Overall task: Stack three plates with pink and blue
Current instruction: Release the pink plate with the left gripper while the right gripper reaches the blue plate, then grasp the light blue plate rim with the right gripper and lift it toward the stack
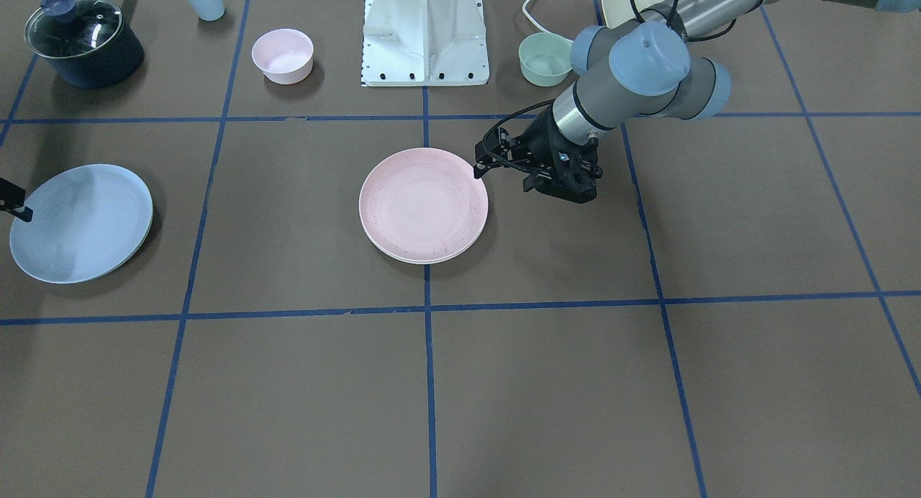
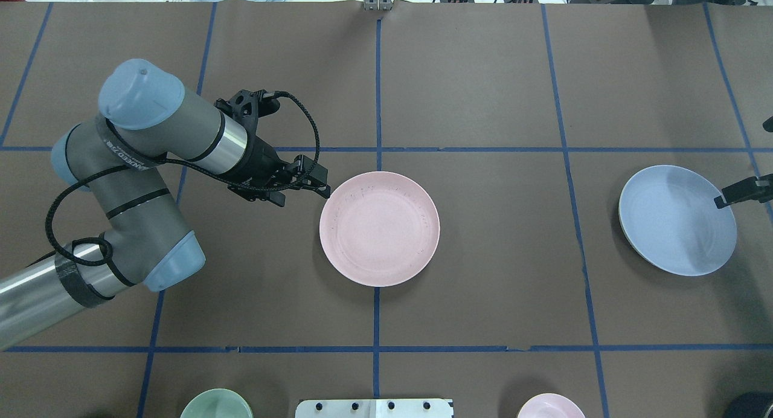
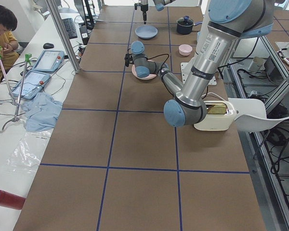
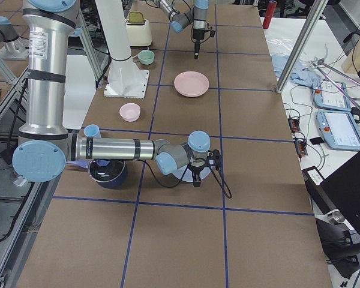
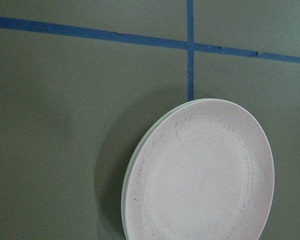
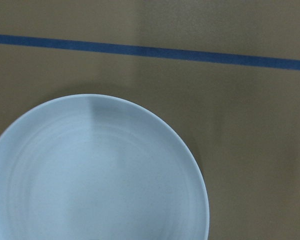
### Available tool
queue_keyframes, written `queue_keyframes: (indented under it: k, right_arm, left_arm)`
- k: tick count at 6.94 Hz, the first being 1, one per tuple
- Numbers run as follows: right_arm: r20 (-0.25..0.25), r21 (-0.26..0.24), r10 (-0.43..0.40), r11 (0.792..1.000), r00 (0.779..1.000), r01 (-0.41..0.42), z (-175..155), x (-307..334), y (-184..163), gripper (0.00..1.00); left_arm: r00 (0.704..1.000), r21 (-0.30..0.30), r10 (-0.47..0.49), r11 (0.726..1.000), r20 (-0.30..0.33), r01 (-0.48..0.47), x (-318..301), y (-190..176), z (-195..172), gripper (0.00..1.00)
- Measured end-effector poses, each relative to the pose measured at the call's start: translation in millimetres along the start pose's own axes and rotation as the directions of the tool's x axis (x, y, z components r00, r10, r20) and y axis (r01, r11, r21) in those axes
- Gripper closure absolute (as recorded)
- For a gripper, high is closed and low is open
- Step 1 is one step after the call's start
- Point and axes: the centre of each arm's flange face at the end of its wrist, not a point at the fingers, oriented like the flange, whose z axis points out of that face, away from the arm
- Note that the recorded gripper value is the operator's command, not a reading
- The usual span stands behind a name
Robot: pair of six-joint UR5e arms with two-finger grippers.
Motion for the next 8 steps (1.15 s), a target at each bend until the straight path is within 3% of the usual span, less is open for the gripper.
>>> queue_keyframes:
  k: [2, 3, 4, 5, 8]
  right_arm:
    - [0.004, -0.011, -0.002, 1.000, 1.000, 0.002, 17, 0, 3, 0.09]
    - [0.003, -0.019, -0.004, 1.000, 1.000, 0.004, 21, -1, 3, 0.28]
    - [0.003, -0.027, -0.004, 1.000, 1.000, 0.004, 25, -1, 4, 0.79]
    - [0.002, -0.032, -0.003, 0.999, 1.000, 0.003, 28, -1, 4, 1.00]
    - [0.003, -0.036, -0.004, 0.999, 1.000, 0.004, 31, 2, 6, 1.00]
  left_arm:
    - [1.000, 0.002, -0.001, 1.000, 0.002, 0.001, -1, -1, 0, 0.00]
    - [1.000, 0.002, -0.002, 1.000, 0.002, 0.002, -1, -1, 0, 0.00]
    - [1.000, 0.002, -0.002, 1.000, 0.002, 0.002, -1, -1, 0, 0.00]
    - [1.000, 0.002, -0.002, 1.000, 0.002, 0.002, -1, -1, 0, 0.00]
    - [1.000, 0.006, -0.004, 1.000, 0.003, 0.004, -2, -3, -2, 0.00]
